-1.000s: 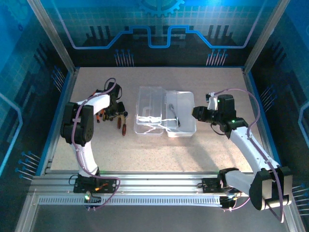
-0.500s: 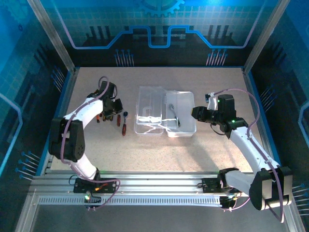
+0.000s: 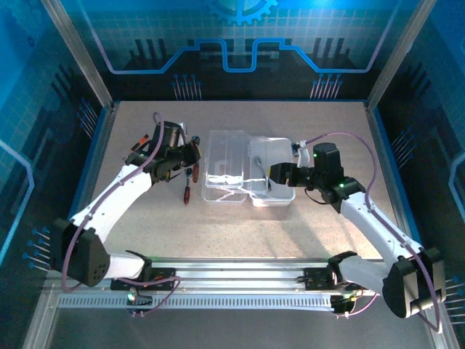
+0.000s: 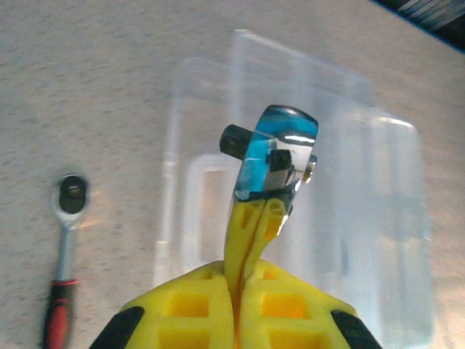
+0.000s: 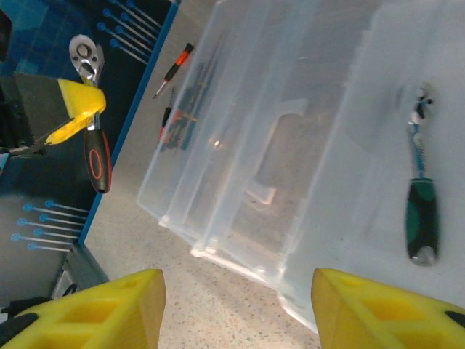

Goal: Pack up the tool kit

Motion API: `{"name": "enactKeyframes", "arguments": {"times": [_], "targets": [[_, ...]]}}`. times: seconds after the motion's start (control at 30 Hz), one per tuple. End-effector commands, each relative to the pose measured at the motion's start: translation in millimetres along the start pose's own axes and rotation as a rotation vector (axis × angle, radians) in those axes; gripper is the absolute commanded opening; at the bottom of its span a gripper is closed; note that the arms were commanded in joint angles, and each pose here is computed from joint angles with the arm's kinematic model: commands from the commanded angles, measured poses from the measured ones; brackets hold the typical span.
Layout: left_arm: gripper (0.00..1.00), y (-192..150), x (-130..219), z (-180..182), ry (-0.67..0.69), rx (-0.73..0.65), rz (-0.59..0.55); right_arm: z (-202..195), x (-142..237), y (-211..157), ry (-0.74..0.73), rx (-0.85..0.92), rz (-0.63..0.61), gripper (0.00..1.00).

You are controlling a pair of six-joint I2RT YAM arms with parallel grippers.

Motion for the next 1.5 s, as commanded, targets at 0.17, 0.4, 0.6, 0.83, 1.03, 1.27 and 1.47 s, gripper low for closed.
{"name": "enactKeyframes", "arguments": {"times": [0.17,0.4,0.6,0.83,1.03,1.27,1.47], "targets": [[0.00,5,10,-51,-0.228,0.051,-0.121,41,-11,8,0.101,0.099,-0.017,0.55],[0.00,-19,-2,-79,-0.387,0.149,-0.106,72,-31,4,0.184,0.141,-0.006,0.61],[0.00,-35,-2,-97,-0.458,0.202,-0.090,79,-45,5,0.171,0.161,0.024,0.64],[0.00,-40,-3,-104,-0.487,0.218,-0.064,80,-55,5,0.200,0.152,0.045,0.63],[0.00,-42,-4,-106,-0.499,0.221,-0.050,80,-61,4,0.212,0.138,0.054,0.58],[0.00,-43,-7,-106,-0.496,0.227,-0.042,80,-70,6,0.216,0.111,0.069,0.51],[0.00,-45,-10,-107,-0.502,0.231,-0.030,82,-75,9,0.231,0.099,0.070,0.42]]}}
Point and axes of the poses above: each hand's point on the last joint's axis, 136 mm out from that joint toward the fingers, its own x axis back along the fingers, its own z axis along the line the jaws close on, y = z × x, the point moved 6 cm from there along x, back along the fingers, and after that the axes turned 1 degree about x, right-handed, at the moved point
